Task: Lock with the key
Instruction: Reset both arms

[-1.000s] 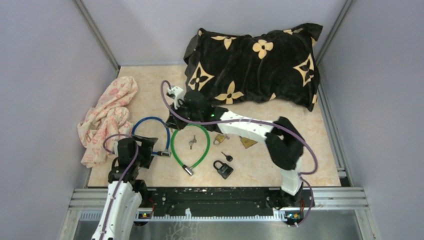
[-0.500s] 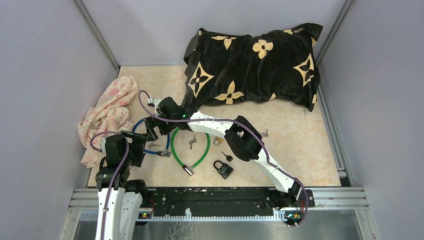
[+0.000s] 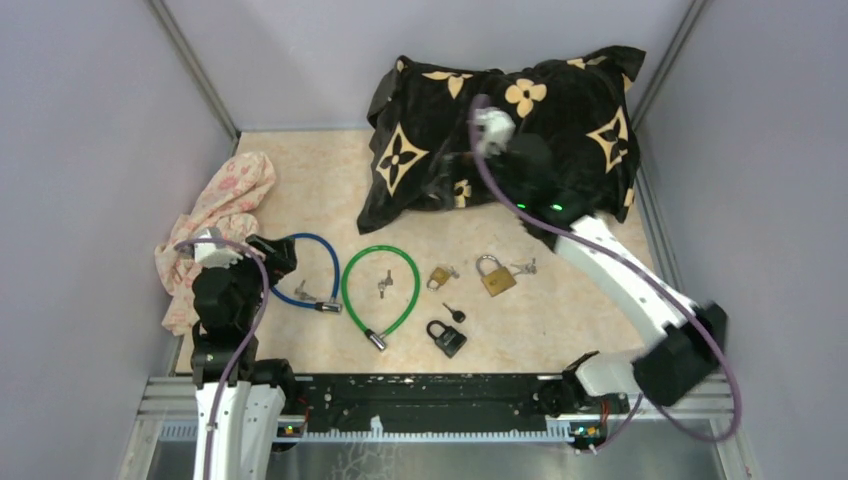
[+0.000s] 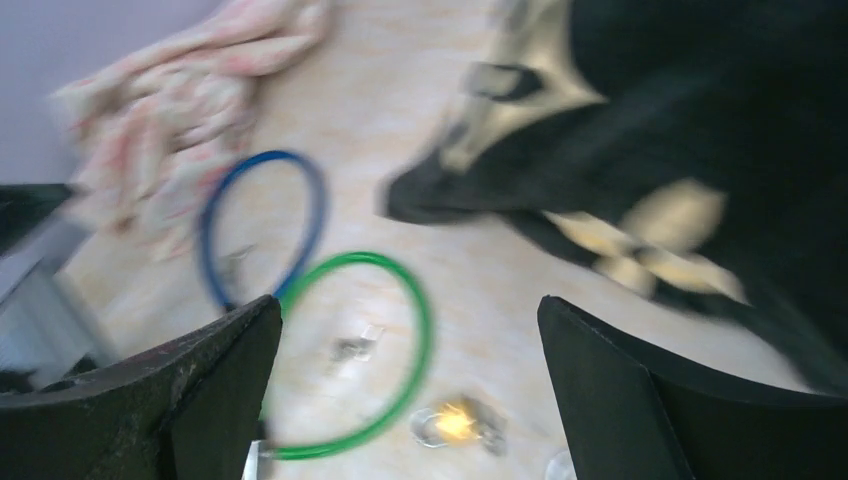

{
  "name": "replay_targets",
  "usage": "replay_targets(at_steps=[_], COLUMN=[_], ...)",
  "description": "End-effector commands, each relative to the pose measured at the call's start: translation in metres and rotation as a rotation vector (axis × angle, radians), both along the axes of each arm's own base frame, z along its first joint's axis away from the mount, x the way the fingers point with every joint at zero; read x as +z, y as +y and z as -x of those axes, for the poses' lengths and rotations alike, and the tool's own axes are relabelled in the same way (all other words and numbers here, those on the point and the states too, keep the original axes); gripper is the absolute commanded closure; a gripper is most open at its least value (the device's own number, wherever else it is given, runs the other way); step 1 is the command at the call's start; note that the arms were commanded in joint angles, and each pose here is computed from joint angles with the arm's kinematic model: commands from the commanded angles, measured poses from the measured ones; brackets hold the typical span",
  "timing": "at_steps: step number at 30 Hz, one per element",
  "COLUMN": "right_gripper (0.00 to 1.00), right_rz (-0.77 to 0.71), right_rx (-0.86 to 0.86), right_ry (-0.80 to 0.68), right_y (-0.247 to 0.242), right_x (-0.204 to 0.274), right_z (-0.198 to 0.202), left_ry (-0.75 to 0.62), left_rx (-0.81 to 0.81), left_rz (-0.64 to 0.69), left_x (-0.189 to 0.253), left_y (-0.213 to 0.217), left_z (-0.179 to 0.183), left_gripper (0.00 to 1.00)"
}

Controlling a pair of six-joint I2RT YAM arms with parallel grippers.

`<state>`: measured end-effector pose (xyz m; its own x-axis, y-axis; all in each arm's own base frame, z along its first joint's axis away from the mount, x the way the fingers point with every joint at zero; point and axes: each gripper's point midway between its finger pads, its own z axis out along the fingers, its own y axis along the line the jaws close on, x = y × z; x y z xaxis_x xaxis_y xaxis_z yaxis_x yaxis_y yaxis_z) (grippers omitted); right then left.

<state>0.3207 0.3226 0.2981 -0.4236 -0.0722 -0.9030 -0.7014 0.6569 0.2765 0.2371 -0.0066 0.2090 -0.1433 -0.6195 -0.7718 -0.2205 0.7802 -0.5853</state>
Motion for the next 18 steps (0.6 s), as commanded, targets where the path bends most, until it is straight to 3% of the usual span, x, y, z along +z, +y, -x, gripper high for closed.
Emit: replay_targets(at_steps=[1,3,7,14,18], right_gripper=[0.02,0.02,0.02,0.02,0.02], right_rz=[0.076,0.128,0.193,-0.015,0.016], right_rx=[-0.387,-0.571,-0.872,-1.124,-1.179], right_ry=[0.063,0.070,0.024,0.003,0.015], right_y=[-0.134,-0.189,-0.258,-0.293,-0.305], right_x=[-0.058,-0.087,-0.130,-0.150,-0.160], right_z=[-0.013,-0.006,0.021,0.046,0.055], left_ry=[-0.303,-0.290,-0.213,-0.194,-0.170], left_rx=[-0.127,-0.106,-0.015,-0.073,-0.073], left_rz=[-0.579,-0.697,-0.708,-0.589,-0.546], left_x=[0.061,0.052,0.024,-0.007,-0.021], left_y=[0.008,0.018,0.038,0.024,0.023], left_z=[-0.021,-0.028,-0.033,-0.033,-0.031], left_gripper=[0.01,0.01,0.01,0.01,0.01])
